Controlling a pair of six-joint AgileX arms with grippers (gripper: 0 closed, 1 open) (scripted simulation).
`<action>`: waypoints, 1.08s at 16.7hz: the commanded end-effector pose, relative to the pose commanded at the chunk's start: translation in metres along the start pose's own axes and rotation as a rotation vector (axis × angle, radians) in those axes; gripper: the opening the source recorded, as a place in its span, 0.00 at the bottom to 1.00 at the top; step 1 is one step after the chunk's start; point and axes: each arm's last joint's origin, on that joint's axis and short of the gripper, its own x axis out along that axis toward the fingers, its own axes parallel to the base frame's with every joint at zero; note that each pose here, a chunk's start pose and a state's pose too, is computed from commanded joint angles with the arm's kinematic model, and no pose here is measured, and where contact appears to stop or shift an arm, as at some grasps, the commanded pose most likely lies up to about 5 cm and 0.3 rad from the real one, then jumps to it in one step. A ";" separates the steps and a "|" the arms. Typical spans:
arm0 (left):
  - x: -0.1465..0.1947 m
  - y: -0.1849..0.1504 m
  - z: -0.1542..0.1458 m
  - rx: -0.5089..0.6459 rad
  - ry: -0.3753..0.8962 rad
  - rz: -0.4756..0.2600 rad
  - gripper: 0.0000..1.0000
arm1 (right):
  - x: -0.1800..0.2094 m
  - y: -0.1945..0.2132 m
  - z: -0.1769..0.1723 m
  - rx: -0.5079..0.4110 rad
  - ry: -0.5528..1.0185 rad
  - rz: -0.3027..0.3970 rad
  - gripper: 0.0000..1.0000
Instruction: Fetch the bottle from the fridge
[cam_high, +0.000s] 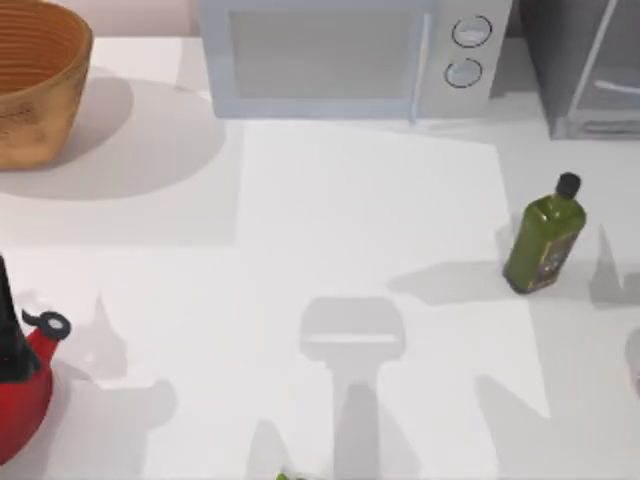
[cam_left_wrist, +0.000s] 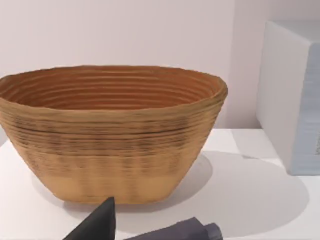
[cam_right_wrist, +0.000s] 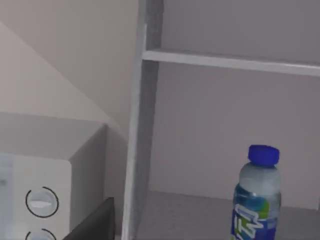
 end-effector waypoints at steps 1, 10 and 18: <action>0.000 0.000 0.000 0.000 0.000 0.000 1.00 | 0.009 -0.007 -0.006 -0.003 0.006 0.003 1.00; 0.000 0.000 0.000 0.000 0.000 0.000 1.00 | 0.034 -0.067 -0.100 0.042 0.126 -0.061 1.00; 0.000 0.000 0.000 0.000 0.000 0.000 1.00 | 0.024 -0.068 -0.125 0.086 0.184 -0.066 1.00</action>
